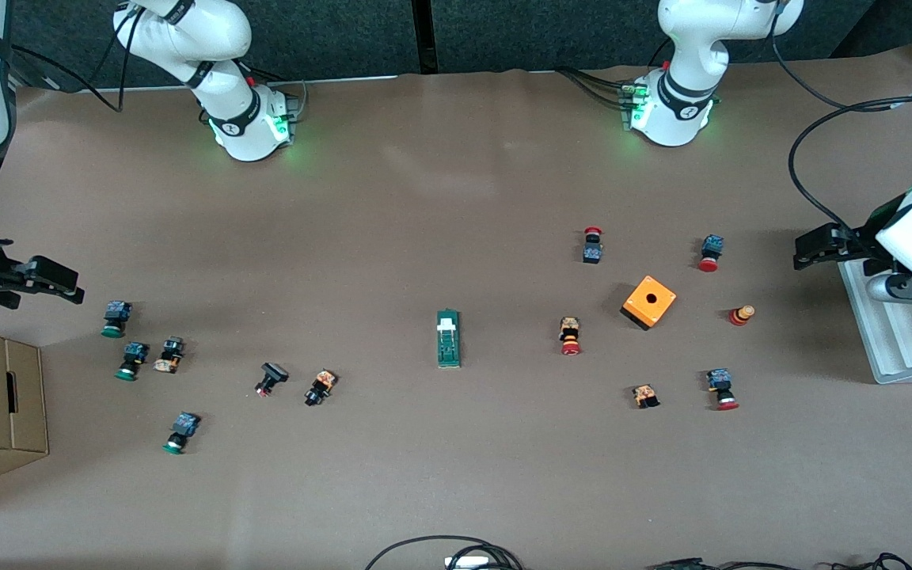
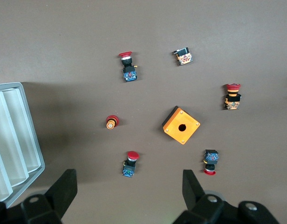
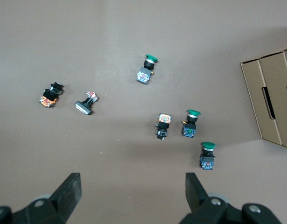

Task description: Close load switch with both arms

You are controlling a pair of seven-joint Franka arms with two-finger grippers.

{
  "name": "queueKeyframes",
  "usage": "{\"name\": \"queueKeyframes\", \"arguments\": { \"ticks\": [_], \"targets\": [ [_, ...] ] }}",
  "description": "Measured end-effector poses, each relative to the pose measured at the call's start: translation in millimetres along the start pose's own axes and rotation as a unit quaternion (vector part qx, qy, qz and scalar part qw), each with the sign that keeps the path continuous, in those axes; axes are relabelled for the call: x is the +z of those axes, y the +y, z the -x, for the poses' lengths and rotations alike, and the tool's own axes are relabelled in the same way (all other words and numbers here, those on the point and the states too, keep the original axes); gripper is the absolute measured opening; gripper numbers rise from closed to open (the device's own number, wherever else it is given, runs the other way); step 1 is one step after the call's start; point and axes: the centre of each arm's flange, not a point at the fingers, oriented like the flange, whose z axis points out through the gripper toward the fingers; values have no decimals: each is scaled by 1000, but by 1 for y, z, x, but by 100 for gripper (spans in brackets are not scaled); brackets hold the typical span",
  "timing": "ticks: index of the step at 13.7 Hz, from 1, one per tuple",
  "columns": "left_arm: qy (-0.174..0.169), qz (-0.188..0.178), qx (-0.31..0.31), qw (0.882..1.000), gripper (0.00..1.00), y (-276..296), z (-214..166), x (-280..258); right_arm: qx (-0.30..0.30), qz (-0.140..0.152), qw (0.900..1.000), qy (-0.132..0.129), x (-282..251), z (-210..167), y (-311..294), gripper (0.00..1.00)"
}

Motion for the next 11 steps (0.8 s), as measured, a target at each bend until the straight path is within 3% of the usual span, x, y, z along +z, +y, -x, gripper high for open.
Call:
{"name": "queueKeyframes", "arguments": {
  "ticks": [7,11],
  "targets": [
    [-7,1,1,1000,100,2,5,-3,-2,0,1000,0,0,0,-2,100],
    [-2,3,-2,1000,100,50,4,-5,-2,0,1000,0,0,0,-2,100]
  ]
}}
